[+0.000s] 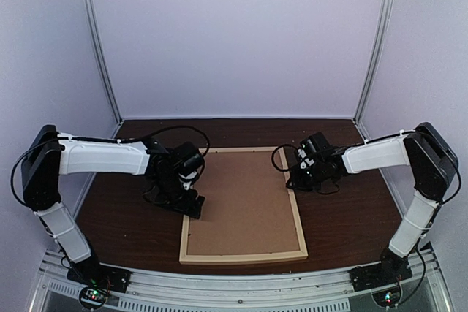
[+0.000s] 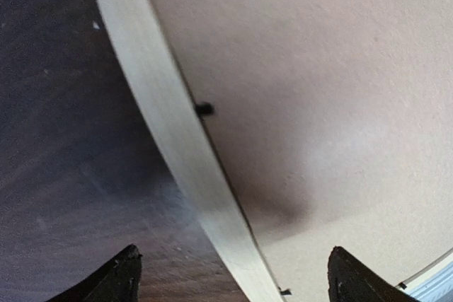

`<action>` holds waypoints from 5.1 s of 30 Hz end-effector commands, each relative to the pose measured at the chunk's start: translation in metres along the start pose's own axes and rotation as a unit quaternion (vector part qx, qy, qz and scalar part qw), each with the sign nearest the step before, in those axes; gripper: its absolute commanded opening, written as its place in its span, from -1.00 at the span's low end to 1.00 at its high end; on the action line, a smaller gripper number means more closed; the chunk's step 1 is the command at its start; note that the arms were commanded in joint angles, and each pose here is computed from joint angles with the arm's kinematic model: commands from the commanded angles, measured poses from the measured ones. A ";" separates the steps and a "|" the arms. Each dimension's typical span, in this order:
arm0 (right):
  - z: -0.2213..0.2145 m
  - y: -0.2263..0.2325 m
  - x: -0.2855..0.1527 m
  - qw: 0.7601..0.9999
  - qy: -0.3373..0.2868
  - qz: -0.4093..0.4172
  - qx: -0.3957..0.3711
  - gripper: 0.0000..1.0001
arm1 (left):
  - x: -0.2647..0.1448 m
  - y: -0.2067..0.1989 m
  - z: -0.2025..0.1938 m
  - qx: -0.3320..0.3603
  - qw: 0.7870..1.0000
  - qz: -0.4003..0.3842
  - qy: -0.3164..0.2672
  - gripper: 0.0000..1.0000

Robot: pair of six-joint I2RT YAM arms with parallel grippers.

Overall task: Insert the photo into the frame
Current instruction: Press the fastener onto the backboard.

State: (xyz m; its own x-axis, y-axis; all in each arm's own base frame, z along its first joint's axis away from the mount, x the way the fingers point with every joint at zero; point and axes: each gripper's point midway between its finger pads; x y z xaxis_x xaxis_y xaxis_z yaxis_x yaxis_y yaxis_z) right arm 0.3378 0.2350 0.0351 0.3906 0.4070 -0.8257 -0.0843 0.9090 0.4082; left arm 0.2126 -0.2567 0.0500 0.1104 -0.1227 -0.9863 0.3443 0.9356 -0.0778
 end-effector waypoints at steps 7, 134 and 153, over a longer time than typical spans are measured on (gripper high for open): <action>-0.042 -0.027 0.015 0.997 0.068 -0.041 0.009 -0.85 | -0.002 0.031 0.062 -0.015 0.999 -0.031 -0.041 0.68; 0.036 0.014 0.060 0.974 0.122 -0.156 -0.109 -0.08 | 0.033 0.016 0.024 -0.052 0.992 -0.117 0.018 -0.76; 0.084 0.058 -0.039 0.984 0.028 -0.107 -0.137 -0.01 | 0.031 0.018 0.027 -0.059 0.992 -0.109 0.011 -0.73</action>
State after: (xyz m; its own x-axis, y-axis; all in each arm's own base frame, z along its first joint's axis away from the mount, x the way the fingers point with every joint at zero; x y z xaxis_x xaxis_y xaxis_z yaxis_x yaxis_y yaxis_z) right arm 0.4023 0.2814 0.0943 0.3231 0.2380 -0.9159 -0.2478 0.9554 0.1609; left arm 0.2641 -0.2514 0.0317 0.0807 -0.3306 -0.9403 0.1990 0.9297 -0.3098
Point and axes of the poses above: each gripper's point midway between its finger pads, its own x axis out along the fingers, its own y axis along the line the jaws close on, z = x × y
